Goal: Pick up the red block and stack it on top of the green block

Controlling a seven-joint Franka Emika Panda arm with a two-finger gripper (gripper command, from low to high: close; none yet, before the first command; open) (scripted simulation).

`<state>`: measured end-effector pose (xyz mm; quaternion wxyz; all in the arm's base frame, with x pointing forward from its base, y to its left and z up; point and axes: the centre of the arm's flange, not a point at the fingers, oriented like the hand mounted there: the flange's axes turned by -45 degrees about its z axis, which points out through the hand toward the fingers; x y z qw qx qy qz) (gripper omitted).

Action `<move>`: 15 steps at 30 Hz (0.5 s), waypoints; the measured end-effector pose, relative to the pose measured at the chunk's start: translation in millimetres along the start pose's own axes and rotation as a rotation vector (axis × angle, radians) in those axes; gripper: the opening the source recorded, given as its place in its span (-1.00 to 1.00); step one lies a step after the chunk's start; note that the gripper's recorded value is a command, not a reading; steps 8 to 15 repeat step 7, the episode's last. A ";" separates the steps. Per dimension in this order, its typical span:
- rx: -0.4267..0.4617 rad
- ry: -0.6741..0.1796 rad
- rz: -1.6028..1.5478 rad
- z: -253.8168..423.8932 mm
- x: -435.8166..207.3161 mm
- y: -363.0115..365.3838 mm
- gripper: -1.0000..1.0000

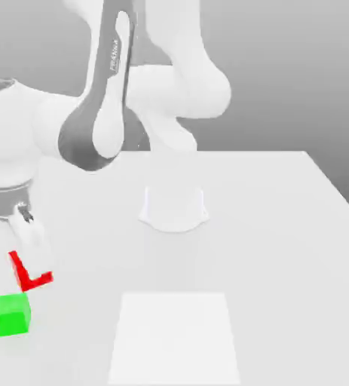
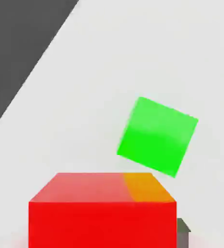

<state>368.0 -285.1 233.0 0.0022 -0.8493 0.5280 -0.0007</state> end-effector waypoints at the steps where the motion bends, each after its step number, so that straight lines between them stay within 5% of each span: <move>1: -0.002 0.001 0.007 10.9 2.7 0.5 -1.00; 3: -0.003 0.001 0.012 35.9 4.2 1.1 -1.00; 4: -0.004 0.002 0.013 45.9 4.0 1.4 1.00; 15: -0.004 0.002 0.013 45.9 4.0 1.4 1.00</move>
